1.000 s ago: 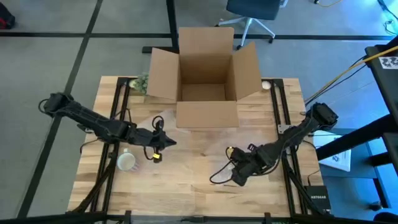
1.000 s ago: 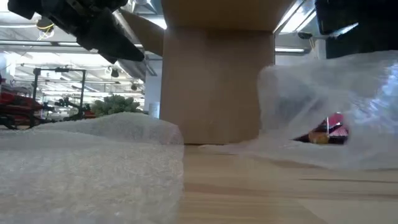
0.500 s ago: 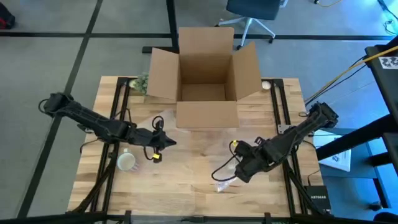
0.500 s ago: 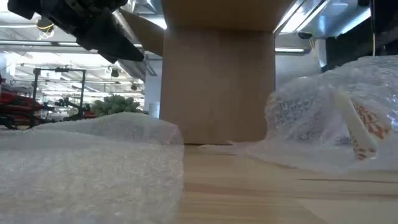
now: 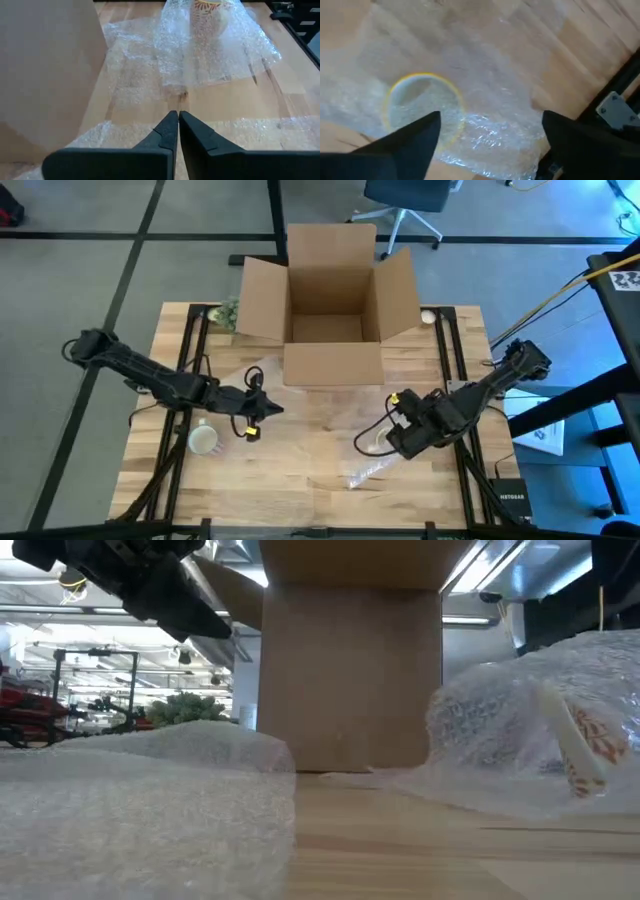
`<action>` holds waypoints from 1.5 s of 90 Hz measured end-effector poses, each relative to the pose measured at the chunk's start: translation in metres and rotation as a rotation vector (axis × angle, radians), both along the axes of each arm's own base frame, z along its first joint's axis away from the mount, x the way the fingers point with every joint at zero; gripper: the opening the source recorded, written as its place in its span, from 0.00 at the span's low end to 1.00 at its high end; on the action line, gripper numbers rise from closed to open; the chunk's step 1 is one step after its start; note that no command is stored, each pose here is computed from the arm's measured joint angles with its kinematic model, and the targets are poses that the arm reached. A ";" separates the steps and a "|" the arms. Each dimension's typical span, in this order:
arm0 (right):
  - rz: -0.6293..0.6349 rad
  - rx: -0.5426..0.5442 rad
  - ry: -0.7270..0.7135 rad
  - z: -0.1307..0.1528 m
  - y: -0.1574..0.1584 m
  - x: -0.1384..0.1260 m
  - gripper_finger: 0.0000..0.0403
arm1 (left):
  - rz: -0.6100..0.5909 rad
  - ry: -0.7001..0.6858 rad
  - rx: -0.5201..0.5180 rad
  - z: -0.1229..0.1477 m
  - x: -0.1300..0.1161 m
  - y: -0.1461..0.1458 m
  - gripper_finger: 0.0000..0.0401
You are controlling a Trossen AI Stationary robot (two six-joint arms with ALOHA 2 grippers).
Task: Wrap mug
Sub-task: Wrap the orange mug with the bubble wrap
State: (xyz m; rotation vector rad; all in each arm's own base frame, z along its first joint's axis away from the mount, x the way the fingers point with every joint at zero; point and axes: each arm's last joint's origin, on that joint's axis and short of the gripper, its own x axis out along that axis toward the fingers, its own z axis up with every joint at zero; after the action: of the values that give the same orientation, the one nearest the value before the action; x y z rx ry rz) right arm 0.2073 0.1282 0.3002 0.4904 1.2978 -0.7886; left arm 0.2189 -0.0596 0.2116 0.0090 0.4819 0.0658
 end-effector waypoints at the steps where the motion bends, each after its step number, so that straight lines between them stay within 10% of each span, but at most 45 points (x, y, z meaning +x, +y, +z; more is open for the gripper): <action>1: -0.001 -0.001 0.001 0.000 0.000 0.000 0.88 | 0.000 0.000 0.000 0.000 0.000 0.000 0.00; 43: 0.256 0.038 -0.060 -0.010 0.026 0.006 0.71 | 0.012 -0.002 -0.023 0.000 0.000 0.000 0.00; 76: 0.391 0.013 0.049 -0.044 0.035 0.034 0.04 | 0.012 -0.001 -0.024 0.000 0.000 0.000 0.00; 135: 0.363 0.230 0.029 -0.123 0.013 0.040 0.00 | 0.010 -0.002 -0.018 0.000 0.000 0.000 0.00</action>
State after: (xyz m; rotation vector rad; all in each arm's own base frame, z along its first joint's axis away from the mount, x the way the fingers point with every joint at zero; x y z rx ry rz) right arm 0.2477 0.1407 0.1773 0.4092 1.4606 -0.3467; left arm 0.2188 -0.0593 0.2116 -0.0109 0.4810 0.0717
